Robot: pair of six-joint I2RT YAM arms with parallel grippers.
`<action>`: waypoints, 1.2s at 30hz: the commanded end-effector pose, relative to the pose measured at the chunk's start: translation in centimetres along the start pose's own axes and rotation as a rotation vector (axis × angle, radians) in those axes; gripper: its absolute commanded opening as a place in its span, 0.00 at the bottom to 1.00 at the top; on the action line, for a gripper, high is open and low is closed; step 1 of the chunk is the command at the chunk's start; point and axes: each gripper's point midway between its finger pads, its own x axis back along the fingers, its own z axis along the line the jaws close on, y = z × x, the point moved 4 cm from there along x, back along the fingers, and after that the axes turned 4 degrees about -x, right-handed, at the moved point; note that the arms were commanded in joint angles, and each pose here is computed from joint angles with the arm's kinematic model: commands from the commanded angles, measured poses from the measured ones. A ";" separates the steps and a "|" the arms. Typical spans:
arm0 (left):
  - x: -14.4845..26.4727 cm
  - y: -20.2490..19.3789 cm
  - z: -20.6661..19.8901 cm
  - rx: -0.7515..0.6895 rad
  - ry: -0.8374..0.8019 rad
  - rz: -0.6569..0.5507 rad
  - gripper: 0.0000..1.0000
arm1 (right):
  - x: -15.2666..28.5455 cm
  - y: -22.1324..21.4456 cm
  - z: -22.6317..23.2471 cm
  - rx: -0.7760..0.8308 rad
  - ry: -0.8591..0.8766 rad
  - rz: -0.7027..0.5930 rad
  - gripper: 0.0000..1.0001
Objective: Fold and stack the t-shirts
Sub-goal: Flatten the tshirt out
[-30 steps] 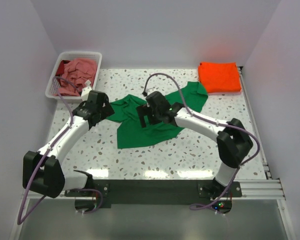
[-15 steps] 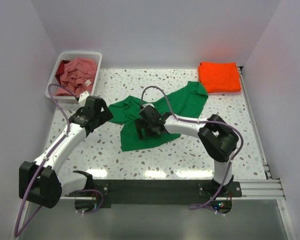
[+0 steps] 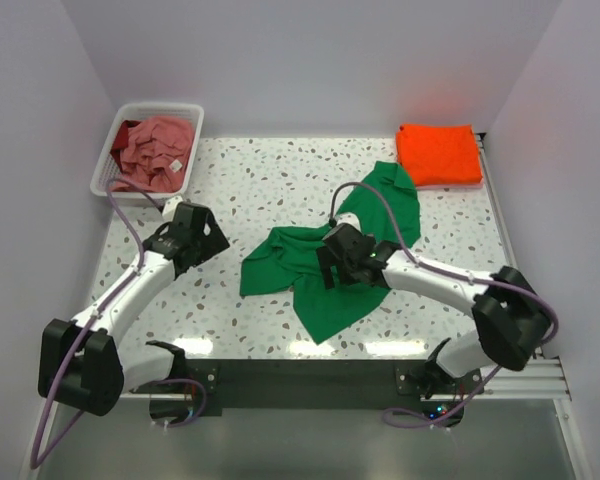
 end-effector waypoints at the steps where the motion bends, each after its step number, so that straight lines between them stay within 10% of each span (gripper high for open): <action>1: -0.3 -0.9 0.0 0.004 -0.037 0.019 1.00 | 4.0 2.4 0.8 0.092 0.100 -0.136 0.99; 18: -0.2 -2.8 -0.1 0.002 -0.105 0.075 1.00 | 6.0 -8.9 10.1 0.467 0.224 0.051 0.98; 36: 0.2 -2.5 0.2 0.007 -0.079 0.070 1.00 | 4.2 -11.3 9.7 0.402 0.183 0.136 0.57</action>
